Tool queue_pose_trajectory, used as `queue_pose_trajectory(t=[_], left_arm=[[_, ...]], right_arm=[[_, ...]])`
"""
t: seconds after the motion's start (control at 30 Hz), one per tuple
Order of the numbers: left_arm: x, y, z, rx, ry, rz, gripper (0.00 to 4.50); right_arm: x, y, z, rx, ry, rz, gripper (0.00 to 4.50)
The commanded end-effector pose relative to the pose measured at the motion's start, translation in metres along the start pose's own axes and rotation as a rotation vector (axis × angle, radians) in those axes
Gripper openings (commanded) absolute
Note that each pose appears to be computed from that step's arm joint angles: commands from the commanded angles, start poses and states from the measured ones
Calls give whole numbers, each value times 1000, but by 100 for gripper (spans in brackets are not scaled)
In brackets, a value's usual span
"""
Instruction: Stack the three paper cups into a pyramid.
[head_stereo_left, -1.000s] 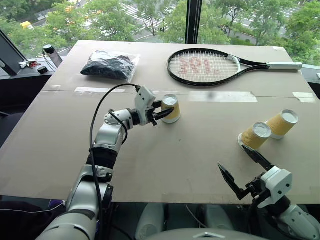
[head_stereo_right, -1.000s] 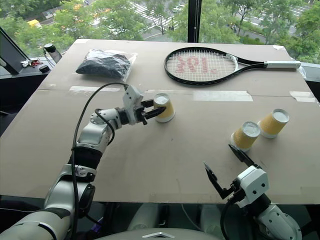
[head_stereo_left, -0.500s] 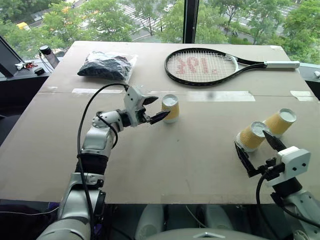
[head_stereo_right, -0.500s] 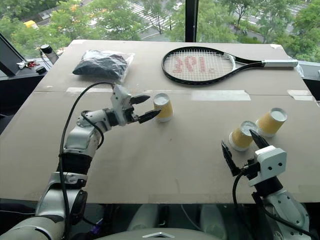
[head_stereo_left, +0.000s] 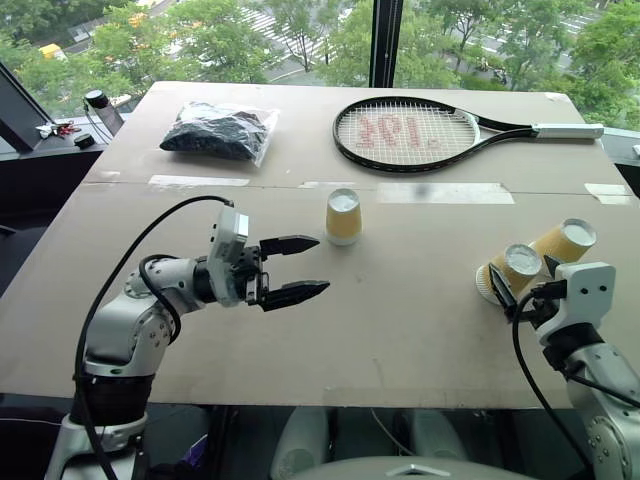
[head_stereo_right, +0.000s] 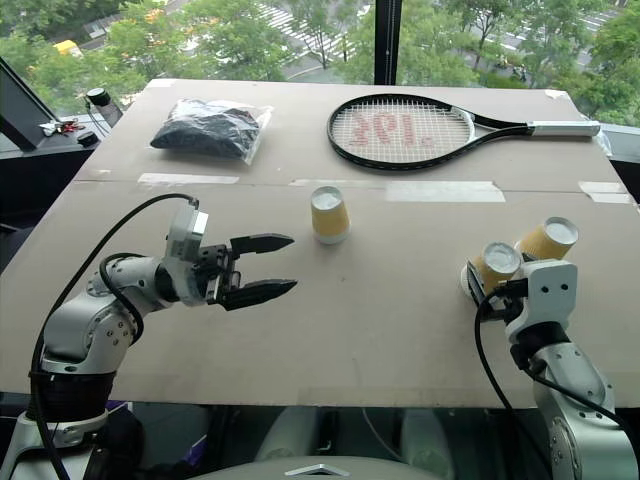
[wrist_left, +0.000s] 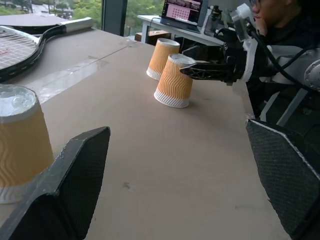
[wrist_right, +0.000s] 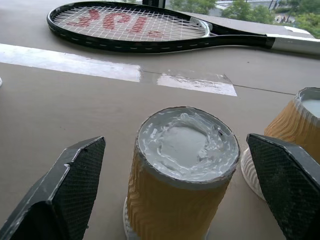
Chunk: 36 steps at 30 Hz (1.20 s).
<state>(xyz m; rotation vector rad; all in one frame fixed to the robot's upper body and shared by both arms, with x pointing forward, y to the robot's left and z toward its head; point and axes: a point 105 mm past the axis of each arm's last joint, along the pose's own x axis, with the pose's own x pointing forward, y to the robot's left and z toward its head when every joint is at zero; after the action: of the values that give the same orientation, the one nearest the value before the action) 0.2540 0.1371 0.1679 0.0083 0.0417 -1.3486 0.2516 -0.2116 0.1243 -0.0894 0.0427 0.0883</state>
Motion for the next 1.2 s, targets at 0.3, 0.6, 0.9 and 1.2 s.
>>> queue_pose_trajectory(t=[0.3, 0.6, 0.9, 1.2], left_arm=[[-1, -4, 7, 55, -8, 46, 450], [-22, -1, -1, 70, -36, 187, 450], [-53, -9, -7, 48, -21, 305, 450], [-70, -12, -7, 57, -24, 413, 450]], right_arm=[[12, -6, 11, 39, -35, -1, 321], [27, 42, 43, 31, -86, 281, 239], [84, 105, 68, -46, -76, 518, 239], [101, 146, 79, -78, -86, 649, 239]])
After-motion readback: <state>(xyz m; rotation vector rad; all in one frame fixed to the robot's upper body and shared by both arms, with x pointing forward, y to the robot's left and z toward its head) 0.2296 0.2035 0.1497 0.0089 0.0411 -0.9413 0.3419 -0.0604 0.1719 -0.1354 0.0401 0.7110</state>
